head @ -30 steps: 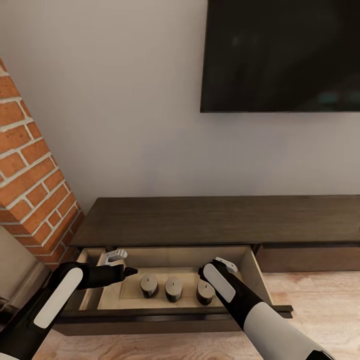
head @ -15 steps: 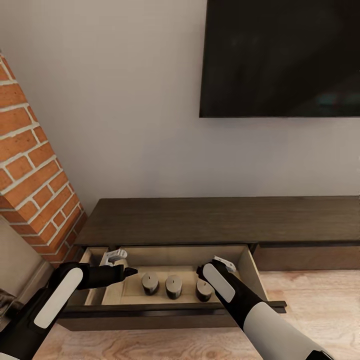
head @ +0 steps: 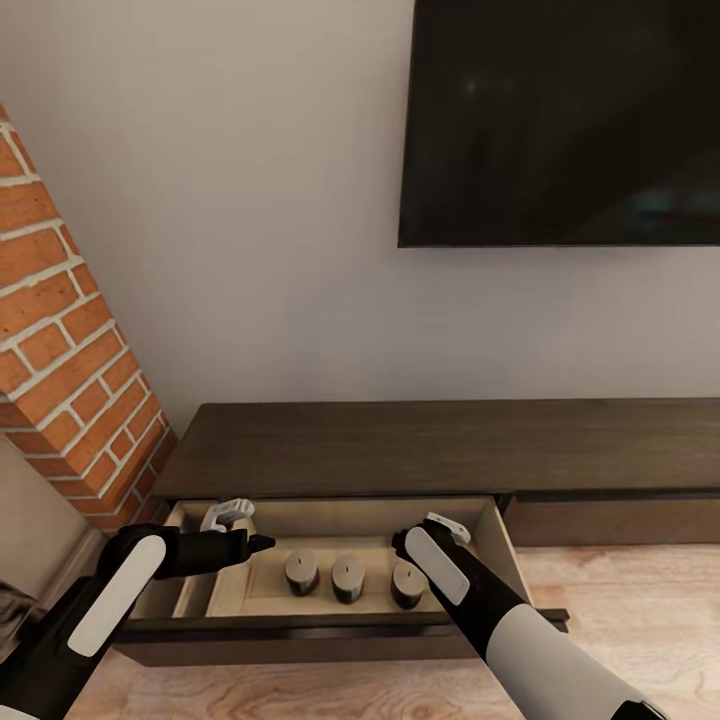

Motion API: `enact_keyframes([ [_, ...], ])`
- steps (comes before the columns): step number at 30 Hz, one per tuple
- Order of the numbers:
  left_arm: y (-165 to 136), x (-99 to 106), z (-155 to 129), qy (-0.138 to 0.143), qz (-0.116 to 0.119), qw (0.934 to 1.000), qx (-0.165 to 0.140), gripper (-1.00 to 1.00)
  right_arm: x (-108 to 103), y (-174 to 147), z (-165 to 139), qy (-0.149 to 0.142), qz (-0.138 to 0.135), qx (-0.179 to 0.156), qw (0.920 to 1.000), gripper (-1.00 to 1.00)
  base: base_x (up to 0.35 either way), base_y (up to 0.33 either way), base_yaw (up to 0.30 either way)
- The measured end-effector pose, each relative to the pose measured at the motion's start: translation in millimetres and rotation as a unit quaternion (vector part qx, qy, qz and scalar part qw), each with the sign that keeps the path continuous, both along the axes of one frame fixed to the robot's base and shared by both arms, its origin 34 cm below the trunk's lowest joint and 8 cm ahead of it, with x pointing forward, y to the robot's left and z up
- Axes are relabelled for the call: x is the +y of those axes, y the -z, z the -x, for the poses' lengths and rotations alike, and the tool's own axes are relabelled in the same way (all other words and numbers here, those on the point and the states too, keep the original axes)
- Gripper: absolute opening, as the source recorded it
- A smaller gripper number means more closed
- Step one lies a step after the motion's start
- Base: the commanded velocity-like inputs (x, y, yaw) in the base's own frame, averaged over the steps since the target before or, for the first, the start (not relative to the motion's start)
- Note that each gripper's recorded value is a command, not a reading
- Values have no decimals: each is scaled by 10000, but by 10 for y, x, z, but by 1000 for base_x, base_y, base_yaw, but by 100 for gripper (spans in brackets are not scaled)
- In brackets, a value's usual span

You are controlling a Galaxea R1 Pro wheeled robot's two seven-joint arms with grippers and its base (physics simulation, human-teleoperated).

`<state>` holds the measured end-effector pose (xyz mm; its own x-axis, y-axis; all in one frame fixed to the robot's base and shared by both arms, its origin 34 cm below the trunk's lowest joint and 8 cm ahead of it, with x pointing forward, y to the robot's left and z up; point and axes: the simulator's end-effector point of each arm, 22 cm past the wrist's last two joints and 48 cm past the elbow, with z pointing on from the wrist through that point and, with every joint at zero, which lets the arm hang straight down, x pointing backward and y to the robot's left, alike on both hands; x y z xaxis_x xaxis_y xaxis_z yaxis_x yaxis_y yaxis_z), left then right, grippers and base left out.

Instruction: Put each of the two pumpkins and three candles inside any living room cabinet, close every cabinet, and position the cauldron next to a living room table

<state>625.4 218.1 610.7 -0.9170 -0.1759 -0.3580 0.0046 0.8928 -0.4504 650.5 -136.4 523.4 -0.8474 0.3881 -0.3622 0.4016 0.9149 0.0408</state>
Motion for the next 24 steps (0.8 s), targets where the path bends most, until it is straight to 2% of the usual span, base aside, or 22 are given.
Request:
enact_keyframes([
  [7, -134, 1, -19, -1, 0, 10000, 3, 100, 3, -136, -20, -3, -1, -1, 10000, 100, -141, 28, 0],
  [24, -453, -3, -51, 5, -2, 10000, 9, 100, 8, -464, -59, 2, -12, -7, 10000, 100, -7, 1, 0],
])
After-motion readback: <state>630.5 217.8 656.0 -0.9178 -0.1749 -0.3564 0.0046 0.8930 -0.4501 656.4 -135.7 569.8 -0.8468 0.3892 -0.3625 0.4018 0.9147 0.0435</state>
